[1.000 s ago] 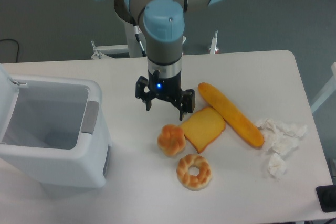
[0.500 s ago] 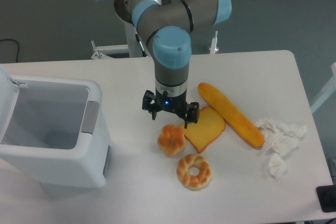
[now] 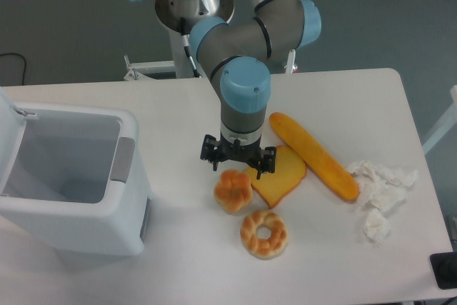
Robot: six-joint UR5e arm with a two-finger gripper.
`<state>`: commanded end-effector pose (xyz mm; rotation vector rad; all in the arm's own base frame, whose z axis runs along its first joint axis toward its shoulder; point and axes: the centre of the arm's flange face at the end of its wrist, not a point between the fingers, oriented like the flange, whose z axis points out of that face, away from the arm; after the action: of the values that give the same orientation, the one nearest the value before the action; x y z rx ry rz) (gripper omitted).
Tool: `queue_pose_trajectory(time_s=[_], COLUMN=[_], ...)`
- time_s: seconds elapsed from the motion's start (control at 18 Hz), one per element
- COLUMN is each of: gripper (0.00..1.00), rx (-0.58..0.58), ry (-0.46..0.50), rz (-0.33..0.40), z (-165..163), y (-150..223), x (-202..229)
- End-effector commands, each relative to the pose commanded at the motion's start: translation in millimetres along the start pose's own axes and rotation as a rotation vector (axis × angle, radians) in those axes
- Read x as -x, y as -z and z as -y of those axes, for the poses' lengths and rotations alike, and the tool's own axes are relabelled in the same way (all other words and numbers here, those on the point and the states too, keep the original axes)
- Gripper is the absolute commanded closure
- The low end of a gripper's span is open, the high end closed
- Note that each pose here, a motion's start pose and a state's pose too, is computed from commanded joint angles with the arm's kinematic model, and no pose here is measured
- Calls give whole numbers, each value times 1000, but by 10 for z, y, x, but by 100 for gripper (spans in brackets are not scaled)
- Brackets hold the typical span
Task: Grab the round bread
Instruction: 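Reposition the gripper over the round bun and descend onto it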
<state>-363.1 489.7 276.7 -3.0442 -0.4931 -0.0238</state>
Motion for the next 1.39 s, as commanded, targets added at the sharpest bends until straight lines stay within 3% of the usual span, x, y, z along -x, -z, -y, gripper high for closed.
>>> queue_pose_trajectory(time_s=[0.17, 0.33, 0.83, 1.39], gripper=[0, 0, 0, 0], rx=[37, 31, 61, 53], ry=[53, 89, 122, 189], rz=[-16, -20, -42, -66], z=[-35, -101, 38, 140], y=[-246, -234, -558, -634], x=[181, 392, 505, 478])
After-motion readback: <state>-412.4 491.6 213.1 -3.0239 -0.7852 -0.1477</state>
